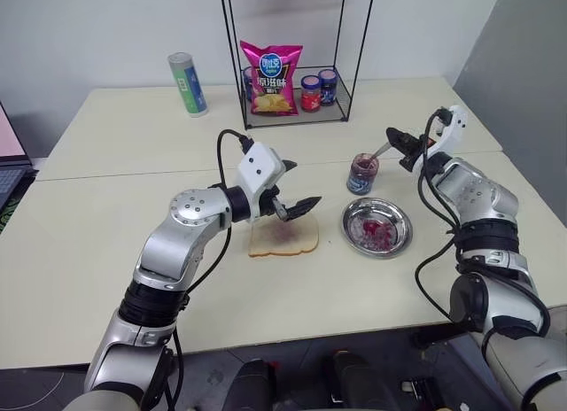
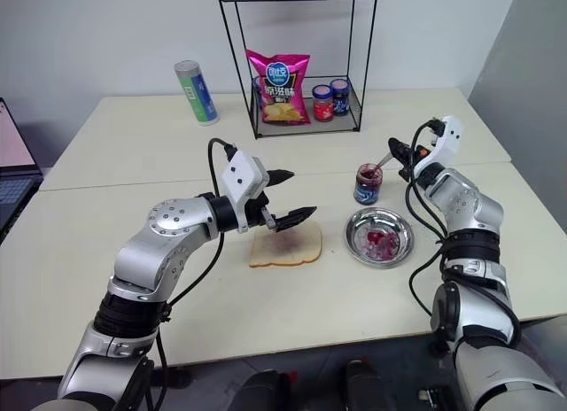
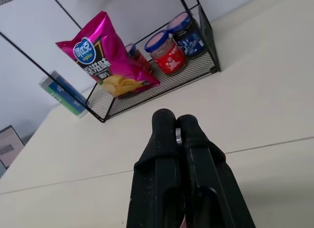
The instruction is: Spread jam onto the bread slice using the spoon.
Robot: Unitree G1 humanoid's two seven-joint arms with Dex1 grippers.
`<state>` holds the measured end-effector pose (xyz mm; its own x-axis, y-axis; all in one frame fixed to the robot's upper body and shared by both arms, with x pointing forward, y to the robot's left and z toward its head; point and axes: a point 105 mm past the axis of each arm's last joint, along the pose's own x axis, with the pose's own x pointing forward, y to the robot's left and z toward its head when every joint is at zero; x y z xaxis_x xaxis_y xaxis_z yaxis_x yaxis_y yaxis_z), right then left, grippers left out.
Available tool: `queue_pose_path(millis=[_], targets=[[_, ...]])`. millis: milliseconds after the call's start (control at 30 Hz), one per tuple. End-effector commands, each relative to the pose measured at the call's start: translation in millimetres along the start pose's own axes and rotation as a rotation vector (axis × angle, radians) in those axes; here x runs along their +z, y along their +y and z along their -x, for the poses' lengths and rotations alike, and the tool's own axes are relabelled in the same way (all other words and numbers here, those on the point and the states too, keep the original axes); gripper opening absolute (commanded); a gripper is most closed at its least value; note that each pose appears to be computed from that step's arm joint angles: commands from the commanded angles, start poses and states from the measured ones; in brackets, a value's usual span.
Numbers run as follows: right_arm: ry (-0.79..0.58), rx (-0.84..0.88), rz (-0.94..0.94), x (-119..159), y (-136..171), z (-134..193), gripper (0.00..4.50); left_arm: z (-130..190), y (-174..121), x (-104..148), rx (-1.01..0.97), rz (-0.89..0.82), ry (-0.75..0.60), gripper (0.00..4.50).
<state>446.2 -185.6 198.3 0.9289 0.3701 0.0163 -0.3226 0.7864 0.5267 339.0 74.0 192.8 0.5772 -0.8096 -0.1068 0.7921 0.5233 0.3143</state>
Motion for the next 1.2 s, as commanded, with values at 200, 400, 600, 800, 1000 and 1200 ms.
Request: queue_pose_path(millis=[200, 400, 600, 800, 1000, 1200], targets=[[-0.107, -0.006, -0.11, 34, 1, 11, 0.04, 1, 4, 14, 0.012, -0.042, -0.047, 4.5], [-0.133, -0.025, -0.272, 37, -6, 14, 0.04, 0, 5, 15, 0.006, -0.046, -0.049, 4.5], [-0.169, -0.055, -0.441, 42, -14, 18, 0.04, 1, 8, 15, 0.01, -0.051, -0.049, 4.5], [-0.184, 0.045, -0.541, 52, 10, 18, 0.04, 10, 14, 13, 0.034, -0.058, -0.048, 4.5], [-0.119, 0.196, -0.442, 45, 72, 12, 0.04, 35, 17, 4, 0.104, -0.051, -0.032, 4.5], [0.017, 0.358, -0.294, 2, 143, 8, 0.04, 79, 4, -10, 0.19, 0.021, 0.018, 4.5]])
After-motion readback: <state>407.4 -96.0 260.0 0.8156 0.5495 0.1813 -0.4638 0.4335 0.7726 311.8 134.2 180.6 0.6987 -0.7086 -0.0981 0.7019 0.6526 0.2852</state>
